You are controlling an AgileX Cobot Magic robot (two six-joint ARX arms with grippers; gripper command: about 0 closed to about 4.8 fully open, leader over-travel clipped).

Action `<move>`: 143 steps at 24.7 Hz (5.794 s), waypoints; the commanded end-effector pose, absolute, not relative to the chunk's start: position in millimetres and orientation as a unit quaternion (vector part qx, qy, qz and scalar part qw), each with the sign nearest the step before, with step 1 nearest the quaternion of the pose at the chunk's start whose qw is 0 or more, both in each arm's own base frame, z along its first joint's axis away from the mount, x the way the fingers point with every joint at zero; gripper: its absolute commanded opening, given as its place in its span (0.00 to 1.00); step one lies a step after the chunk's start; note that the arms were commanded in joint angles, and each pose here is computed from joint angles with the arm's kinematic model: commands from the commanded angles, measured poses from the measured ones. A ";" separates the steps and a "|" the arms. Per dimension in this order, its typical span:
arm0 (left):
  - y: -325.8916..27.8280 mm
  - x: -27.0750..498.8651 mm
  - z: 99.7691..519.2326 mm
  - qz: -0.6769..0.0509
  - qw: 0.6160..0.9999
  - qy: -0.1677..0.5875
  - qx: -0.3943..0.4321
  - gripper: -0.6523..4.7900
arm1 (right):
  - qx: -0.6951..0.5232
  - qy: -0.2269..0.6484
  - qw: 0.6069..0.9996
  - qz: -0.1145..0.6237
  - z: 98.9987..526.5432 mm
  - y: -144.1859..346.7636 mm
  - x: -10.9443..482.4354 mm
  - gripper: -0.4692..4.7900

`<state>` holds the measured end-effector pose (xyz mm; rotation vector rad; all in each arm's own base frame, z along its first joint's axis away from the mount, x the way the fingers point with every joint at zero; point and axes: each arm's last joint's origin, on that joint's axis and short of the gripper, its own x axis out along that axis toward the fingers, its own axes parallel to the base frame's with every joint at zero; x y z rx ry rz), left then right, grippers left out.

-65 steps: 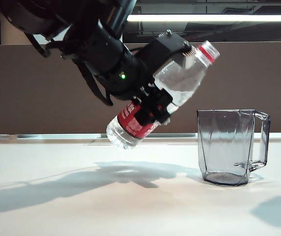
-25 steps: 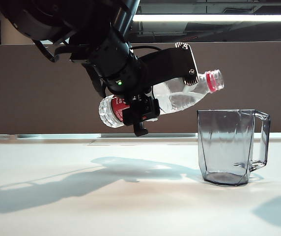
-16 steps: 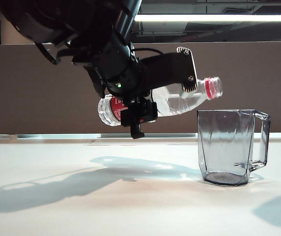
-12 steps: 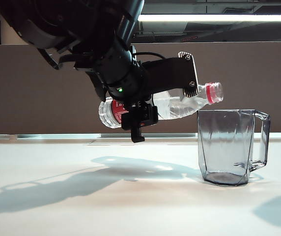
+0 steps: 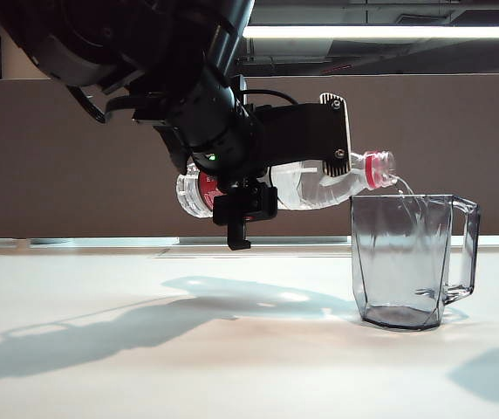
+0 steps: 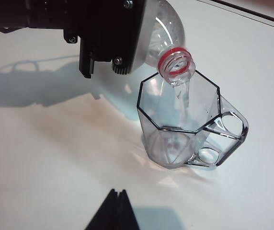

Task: Pick up the mineral water bottle with the left hand on the table and pour water into the mug until it's half full.

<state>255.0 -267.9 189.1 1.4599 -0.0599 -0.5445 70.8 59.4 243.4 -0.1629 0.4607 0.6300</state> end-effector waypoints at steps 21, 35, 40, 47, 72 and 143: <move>-270.1 255.7 201.7 -0.223 0.726 -0.051 0.648 0.56 | -0.074 0.217 0.923 0.308 246.4 59.4 70.7 0.09; -270.1 255.8 201.7 -0.220 0.713 -0.055 0.663 0.56 | -0.074 0.217 0.923 0.308 246.4 59.4 70.7 0.09; -269.8 255.9 201.7 -0.217 0.713 -0.052 0.664 0.56 | -0.074 0.217 0.923 0.308 246.4 59.4 70.7 0.09; -269.5 256.0 201.8 -0.213 0.714 -0.049 0.666 0.56 | -0.074 0.217 0.923 0.308 246.4 59.4 70.7 0.09; -269.5 256.0 201.9 -0.211 0.706 -0.051 0.674 0.56 | -0.074 0.217 0.923 0.308 246.4 59.4 70.7 0.09; -174.5 250.9 206.5 -0.179 0.978 0.098 -0.033 0.56 | -0.074 0.217 0.923 0.309 246.5 59.4 70.6 0.09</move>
